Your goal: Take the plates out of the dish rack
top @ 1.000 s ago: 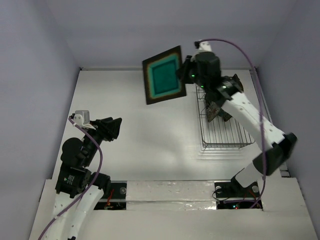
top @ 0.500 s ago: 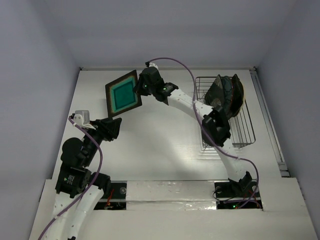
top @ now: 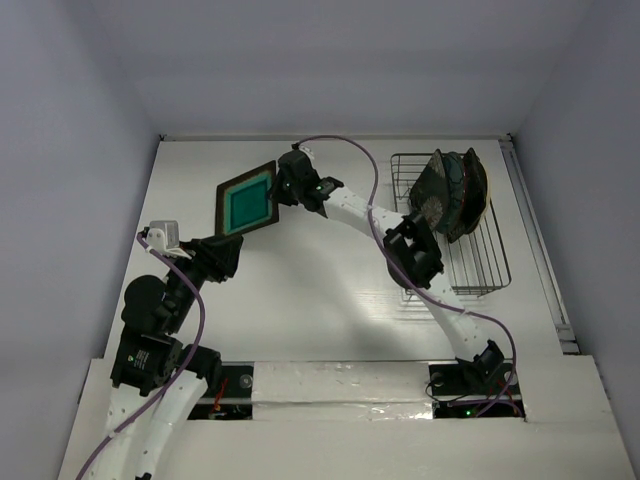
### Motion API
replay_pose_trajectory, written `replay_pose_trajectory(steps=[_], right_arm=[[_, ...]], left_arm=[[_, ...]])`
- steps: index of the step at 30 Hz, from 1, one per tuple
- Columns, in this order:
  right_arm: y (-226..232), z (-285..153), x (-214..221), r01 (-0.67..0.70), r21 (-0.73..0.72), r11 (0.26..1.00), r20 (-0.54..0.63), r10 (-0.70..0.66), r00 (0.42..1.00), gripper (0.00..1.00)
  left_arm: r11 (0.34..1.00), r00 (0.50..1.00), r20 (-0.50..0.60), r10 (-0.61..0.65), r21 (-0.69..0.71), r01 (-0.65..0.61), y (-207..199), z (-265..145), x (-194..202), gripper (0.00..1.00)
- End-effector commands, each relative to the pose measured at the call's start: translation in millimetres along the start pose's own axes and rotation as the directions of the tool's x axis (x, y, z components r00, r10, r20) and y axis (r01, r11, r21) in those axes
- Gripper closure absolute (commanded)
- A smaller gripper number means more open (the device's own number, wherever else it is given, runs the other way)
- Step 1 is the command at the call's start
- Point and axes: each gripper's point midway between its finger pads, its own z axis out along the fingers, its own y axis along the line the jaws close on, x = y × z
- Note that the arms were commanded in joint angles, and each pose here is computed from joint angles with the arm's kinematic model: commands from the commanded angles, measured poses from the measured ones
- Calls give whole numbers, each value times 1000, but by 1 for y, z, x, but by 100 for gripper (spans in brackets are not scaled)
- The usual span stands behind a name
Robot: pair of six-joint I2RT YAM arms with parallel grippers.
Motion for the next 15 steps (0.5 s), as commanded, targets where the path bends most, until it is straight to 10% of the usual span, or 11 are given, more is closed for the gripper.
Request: replay_pose_trajectory(steps=[1,15], right_arm=[[85,-33,-60,-80,-253,964,144,120,982,90],[34,-24,-24,-91,-120,989,85,101,991,23]], left_arm=[[1000,1000,28,4,8,-4,-2,2,-6,54],[1000,1000,24,5,13,-5,-2,3,-5,54]])
